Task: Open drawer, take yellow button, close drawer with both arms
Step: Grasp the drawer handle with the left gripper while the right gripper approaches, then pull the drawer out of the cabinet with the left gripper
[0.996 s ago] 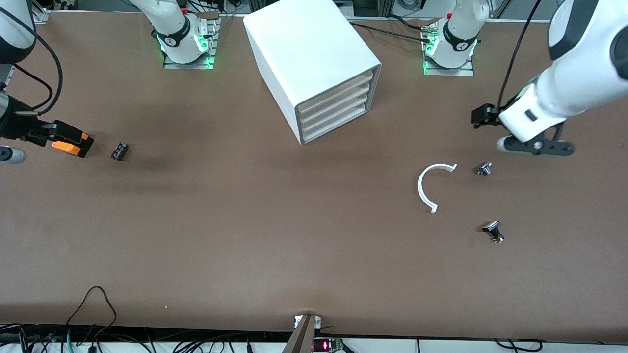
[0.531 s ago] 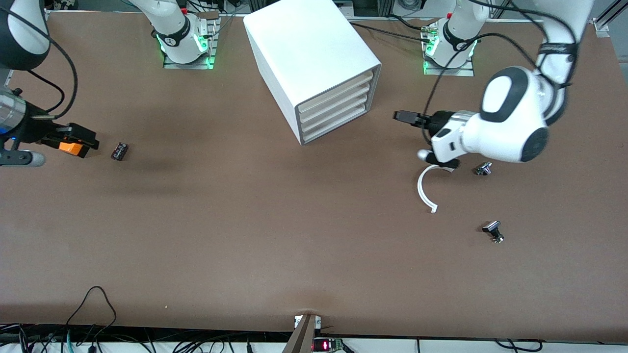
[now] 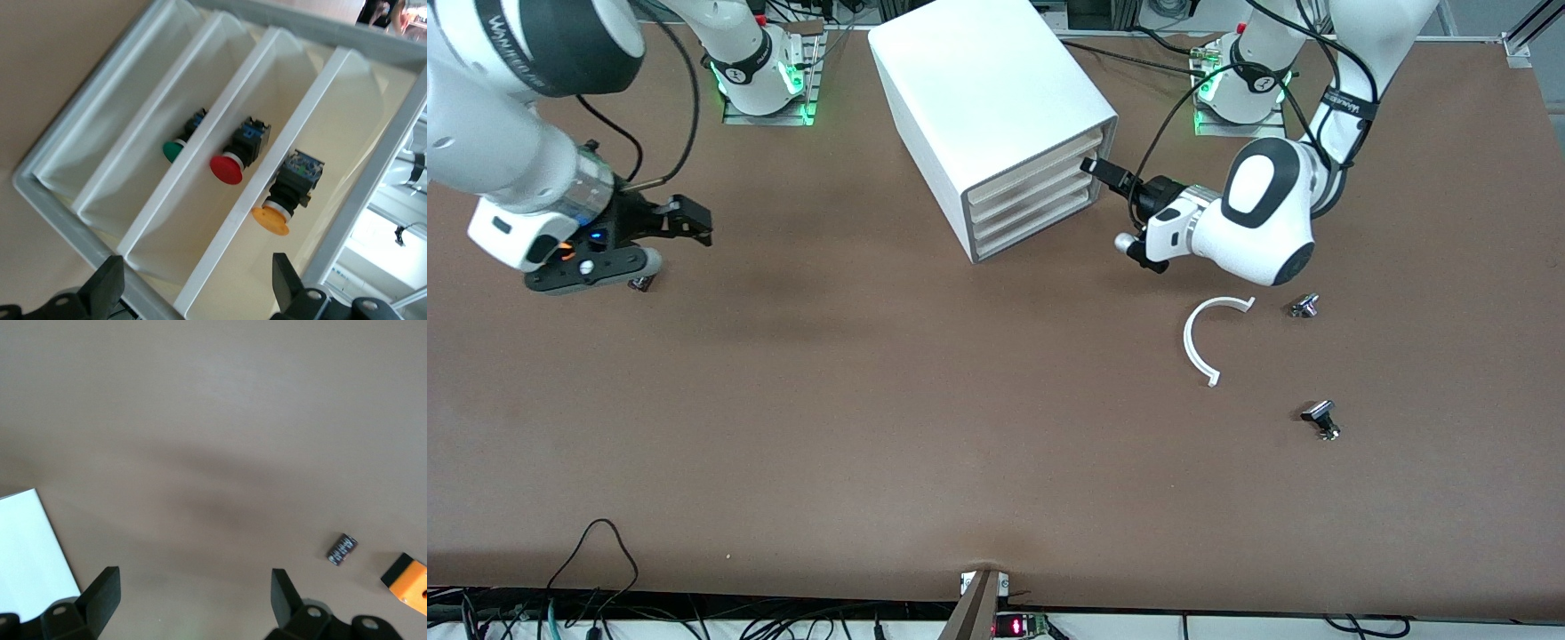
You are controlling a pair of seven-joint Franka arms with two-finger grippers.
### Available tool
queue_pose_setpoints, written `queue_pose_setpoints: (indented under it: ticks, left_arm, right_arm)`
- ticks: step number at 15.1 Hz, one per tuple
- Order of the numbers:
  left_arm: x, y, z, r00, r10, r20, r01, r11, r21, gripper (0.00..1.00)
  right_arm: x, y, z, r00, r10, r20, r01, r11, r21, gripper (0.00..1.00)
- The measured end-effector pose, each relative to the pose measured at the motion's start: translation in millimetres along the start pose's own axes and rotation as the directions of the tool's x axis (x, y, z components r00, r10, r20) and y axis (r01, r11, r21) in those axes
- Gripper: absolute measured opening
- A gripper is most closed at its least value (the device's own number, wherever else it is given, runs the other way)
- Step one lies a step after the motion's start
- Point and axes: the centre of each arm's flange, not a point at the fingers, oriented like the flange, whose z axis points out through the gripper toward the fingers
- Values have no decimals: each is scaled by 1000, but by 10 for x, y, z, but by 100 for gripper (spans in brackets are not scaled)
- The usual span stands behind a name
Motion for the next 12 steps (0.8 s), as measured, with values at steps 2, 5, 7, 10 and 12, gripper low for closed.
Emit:
queue_pose_setpoints:
  ticks: [2, 5, 7, 10, 12]
  left_arm:
    - [-17, 60, 208, 999, 18, 31, -18, 1000, 10, 86]
    - [-19, 117, 448, 998, 40, 41, -42, 999, 30, 72]
    - [-9, 87, 491, 998, 56, 32, -57, 998, 37, 51]
    - [-14, 90, 536, 996, 78, 37, -78, 997, 17, 26]
    - [-12, 79, 532, 995, 94, 36, -94, 996, 12, 25]
  right_arm:
    - [2, -134, -12, 1000, -24, -4, 24, 1000, 0, 100]
    - [36, -173, -25, 998, -60, -30, 60, 998, -2, 100]
    - [68, -269, -17, 992, -120, -46, 120, 993, -6, 100]
    - [119, -527, 57, 981, -185, -52, 184, 983, -10, 100]
    - [153, -611, 92, 961, -272, -58, 272, 962, -16, 100]
